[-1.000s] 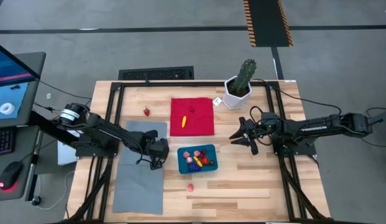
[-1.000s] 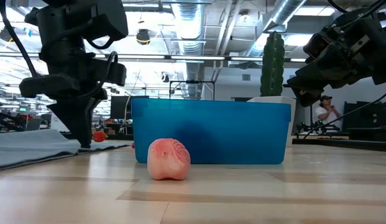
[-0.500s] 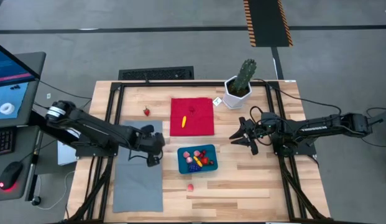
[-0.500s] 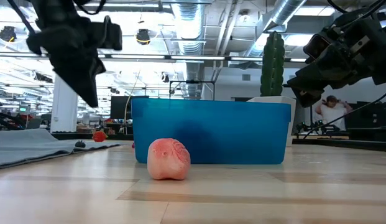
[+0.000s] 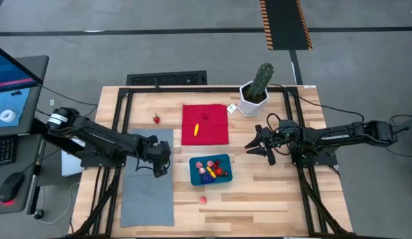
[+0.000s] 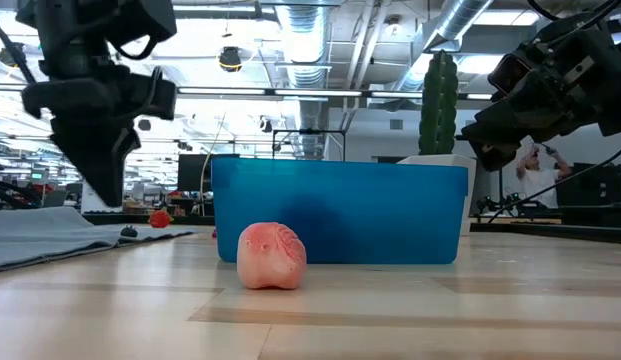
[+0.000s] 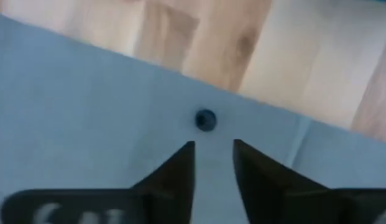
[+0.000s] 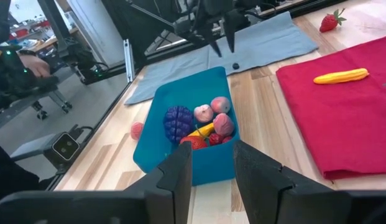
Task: Pick and placing Produce into tupperware
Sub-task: Put the blueberry into the blue bin
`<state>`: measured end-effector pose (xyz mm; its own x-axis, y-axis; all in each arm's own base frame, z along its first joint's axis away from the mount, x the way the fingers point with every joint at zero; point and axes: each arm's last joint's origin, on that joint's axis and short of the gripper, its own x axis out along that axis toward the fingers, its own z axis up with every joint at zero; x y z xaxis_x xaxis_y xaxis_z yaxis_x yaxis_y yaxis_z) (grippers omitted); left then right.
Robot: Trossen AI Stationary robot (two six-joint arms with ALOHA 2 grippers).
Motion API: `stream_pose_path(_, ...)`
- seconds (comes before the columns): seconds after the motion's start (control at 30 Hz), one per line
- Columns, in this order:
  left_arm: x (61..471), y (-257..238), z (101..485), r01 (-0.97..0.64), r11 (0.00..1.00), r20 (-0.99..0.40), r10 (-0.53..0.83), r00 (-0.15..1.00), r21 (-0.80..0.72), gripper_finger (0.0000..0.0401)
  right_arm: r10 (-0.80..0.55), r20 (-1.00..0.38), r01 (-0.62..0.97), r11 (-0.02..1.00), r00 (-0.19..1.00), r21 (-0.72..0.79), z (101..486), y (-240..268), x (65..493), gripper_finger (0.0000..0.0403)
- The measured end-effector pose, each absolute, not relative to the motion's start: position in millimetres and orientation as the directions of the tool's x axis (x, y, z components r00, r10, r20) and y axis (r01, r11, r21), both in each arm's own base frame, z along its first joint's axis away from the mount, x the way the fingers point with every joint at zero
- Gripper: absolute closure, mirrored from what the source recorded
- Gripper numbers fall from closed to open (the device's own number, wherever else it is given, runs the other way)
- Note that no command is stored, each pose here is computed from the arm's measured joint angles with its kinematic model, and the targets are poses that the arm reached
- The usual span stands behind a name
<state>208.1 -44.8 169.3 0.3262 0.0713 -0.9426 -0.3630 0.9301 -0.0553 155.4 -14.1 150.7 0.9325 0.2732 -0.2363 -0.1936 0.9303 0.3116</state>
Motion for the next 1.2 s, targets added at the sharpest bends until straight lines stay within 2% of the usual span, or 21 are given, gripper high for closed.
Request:
stream_pose_path(0.1, 209, -44, 167, -0.348, 0.933, -0.948, 0.022, 0.318, -0.095, 0.0258, 0.273, -0.236, -0.194, 0.93, 0.933, 0.312, 151, -14, 155, 0.0264)
stream_pose_path(0.2, 210, -41, 164, -0.343, 0.936, -0.951, 0.031, 0.307, -0.08, 0.0225, 0.273, -0.236, -0.193, 0.93, 0.932, 0.312, 151, -14, 155, 0.0263)
stream_pose_path(0.4, 224, -39, 155, -0.286, 0.949, -0.943, -0.03, 0.33, -0.13, 0.0211, 0.273, -0.237, -0.193, 0.93, 0.933, 0.312, 151, -14, 155, 0.0262)
stream_pose_path(0.6, 227, -31, 142, -0.294, 0.951, -0.965, -0.016, 0.263, -0.096, 0.0237, 0.273, -0.239, -0.192, 0.93, 0.932, 0.313, 150, -14, 155, 0.0264)
stream_pose_path(0.93, 227, -28, 140, -0.266, 0.962, -0.967, 0.001, 0.256, -0.069, 0.0286, 0.273, -0.242, -0.191, 0.93, 0.931, 0.314, 150, -14, 155, 0.0262)
stream_pose_path(1.2, 226, -29, 140, -0.249, 0.966, -0.97, -0.007, 0.244, -0.069, 0.0369, 0.273, -0.242, -0.191, 0.93, 0.931, 0.314, 150, -14, 155, 0.0262)
